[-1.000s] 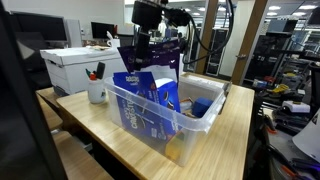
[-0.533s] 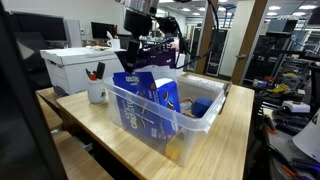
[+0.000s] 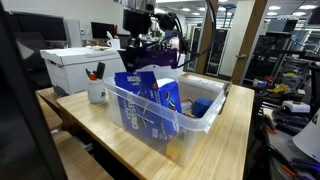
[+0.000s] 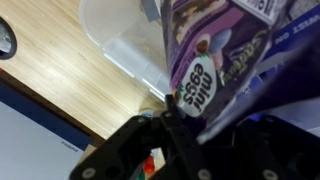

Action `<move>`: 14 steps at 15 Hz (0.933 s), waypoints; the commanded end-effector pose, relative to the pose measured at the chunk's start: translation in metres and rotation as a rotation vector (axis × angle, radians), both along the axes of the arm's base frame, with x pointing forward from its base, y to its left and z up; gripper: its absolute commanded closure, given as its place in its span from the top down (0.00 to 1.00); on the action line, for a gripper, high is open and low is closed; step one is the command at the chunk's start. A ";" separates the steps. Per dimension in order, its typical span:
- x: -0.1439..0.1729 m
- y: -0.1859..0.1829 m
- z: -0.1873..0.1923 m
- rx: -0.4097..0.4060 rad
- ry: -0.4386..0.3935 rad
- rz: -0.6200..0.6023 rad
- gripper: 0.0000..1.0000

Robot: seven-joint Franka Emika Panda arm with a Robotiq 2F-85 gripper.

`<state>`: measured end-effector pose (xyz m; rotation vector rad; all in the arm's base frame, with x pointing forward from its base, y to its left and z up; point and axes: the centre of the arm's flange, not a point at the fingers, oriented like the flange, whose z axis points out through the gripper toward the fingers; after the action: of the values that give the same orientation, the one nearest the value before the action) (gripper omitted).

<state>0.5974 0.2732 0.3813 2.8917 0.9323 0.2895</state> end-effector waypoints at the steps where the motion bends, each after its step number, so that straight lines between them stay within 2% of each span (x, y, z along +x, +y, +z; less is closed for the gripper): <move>1: -0.014 0.006 0.012 -0.066 0.055 -0.036 0.13; 2: -0.016 0.008 0.014 -0.072 0.061 -0.039 0.08; 4: -0.021 0.009 0.020 -0.076 0.077 -0.048 0.06; 5: -0.026 0.014 0.023 -0.078 0.084 -0.055 0.00; 6: -0.028 0.014 0.022 -0.073 0.089 -0.062 0.05; 9: -0.029 0.011 0.024 -0.072 0.083 -0.098 0.06; 11: -0.032 0.011 0.029 -0.171 -0.019 -0.108 0.06; 14: -0.035 0.015 0.040 -0.330 -0.120 -0.109 0.06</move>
<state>0.5773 0.2894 0.4051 2.6881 0.7633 0.2425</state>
